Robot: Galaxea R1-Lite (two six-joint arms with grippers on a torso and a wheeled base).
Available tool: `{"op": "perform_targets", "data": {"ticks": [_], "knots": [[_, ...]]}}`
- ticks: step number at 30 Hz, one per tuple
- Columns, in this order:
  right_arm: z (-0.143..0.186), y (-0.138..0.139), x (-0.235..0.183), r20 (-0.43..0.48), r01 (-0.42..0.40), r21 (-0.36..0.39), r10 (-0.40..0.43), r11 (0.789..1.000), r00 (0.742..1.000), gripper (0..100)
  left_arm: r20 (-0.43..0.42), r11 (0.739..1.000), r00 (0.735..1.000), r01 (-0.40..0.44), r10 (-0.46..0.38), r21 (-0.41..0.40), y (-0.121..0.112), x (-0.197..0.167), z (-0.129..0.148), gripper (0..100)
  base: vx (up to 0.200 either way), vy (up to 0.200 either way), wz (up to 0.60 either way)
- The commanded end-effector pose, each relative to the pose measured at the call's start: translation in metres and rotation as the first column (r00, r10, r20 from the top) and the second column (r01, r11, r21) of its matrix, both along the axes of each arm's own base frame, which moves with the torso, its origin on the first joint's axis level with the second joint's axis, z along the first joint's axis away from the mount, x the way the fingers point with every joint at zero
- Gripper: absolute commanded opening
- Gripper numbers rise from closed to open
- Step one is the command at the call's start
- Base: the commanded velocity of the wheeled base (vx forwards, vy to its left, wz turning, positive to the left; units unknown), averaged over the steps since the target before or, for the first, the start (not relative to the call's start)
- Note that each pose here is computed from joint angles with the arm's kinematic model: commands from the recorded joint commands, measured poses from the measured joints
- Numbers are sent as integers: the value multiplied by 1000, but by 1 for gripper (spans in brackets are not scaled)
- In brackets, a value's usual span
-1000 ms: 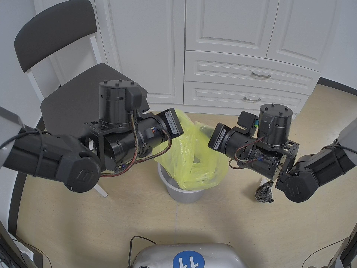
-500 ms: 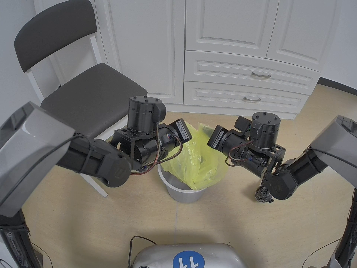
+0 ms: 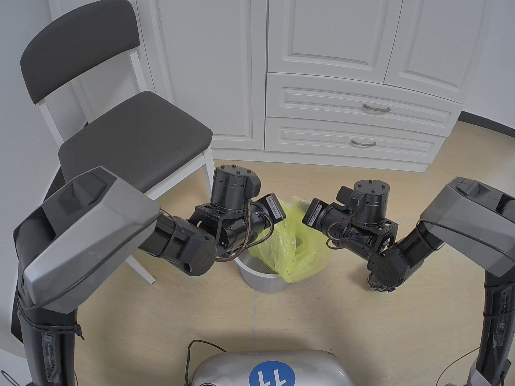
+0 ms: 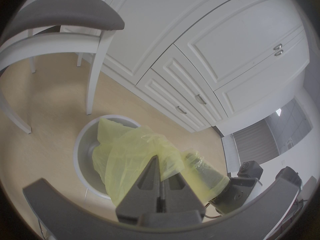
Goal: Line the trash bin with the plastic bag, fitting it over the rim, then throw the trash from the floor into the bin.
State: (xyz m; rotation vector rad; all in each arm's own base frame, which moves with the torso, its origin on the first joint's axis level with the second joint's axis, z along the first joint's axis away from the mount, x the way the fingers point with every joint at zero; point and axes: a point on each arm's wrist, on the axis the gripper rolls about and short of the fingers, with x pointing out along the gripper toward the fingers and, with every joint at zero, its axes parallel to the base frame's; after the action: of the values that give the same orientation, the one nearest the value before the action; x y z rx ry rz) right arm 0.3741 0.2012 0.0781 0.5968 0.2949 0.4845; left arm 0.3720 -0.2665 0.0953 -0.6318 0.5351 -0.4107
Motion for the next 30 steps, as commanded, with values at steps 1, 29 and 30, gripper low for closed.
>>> {"op": "perform_targets", "data": {"ticks": [1,29,30], "knots": [[-21,1,9,-32,8,-16,-9,1000,999,0,-35,1000,999,-2,3,26,-5,6,-26,0,0,0,0],[-55,12,36,-69,53,164,-43,985,997,0,-75,992,989,-125,124,-1,21,55,-59,0,0,0,0],[-55,13,37,-70,59,178,-47,982,996,0,-75,992,989,-128,127,-1,23,56,-60,0,0,0,0]]}}
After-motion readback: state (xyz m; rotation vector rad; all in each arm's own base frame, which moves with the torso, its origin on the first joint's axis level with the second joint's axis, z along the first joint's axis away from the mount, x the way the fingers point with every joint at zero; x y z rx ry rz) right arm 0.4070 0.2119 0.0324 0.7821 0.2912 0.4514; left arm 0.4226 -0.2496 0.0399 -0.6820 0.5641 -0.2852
